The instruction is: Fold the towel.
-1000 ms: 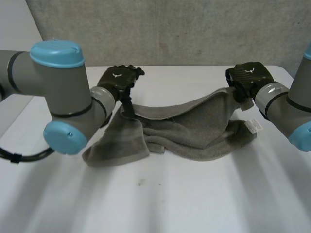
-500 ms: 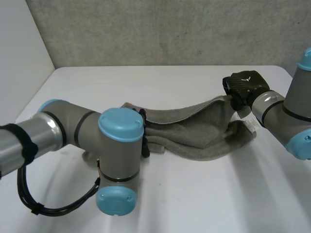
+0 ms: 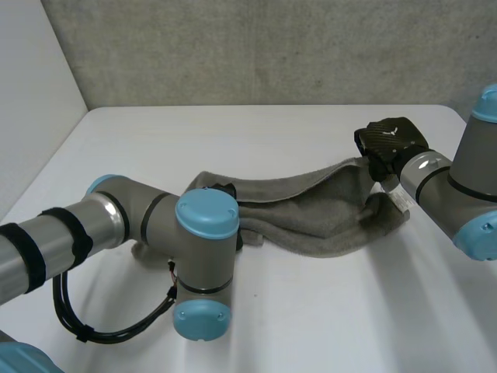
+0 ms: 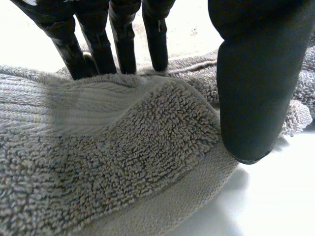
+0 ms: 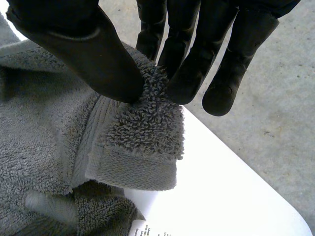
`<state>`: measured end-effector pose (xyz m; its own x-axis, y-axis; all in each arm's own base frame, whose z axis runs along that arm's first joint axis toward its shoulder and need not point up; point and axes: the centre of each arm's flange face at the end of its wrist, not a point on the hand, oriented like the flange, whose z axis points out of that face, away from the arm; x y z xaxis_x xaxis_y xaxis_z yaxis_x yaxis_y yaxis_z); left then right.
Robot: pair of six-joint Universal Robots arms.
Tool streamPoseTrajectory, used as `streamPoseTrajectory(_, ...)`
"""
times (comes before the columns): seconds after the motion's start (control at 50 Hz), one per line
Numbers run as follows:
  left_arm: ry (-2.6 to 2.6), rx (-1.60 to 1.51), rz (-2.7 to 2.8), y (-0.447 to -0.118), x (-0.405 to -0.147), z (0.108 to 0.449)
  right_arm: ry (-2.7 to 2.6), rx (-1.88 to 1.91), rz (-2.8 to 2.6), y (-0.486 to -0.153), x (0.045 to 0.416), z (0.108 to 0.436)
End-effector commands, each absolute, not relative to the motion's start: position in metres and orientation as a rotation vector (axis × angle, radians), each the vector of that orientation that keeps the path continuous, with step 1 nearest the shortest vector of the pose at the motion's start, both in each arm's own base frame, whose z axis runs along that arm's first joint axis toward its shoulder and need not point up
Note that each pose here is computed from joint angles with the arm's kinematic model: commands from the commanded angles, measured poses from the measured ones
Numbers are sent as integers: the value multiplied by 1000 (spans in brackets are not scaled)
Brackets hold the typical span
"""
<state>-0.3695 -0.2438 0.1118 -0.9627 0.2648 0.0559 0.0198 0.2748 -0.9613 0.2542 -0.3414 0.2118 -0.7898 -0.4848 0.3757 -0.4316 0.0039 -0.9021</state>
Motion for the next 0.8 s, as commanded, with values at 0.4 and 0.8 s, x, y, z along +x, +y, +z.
streamPoseTrajectory(0.4, -2400, -82, 1906, -278, -308, 158, 2181, -1001, -1987, -345, 252, 220)
streamPoseTrajectory(0.8, -2432, -291, 1846, -274, -289, 164, 2185, -1030, -1985, -345, 253, 217)
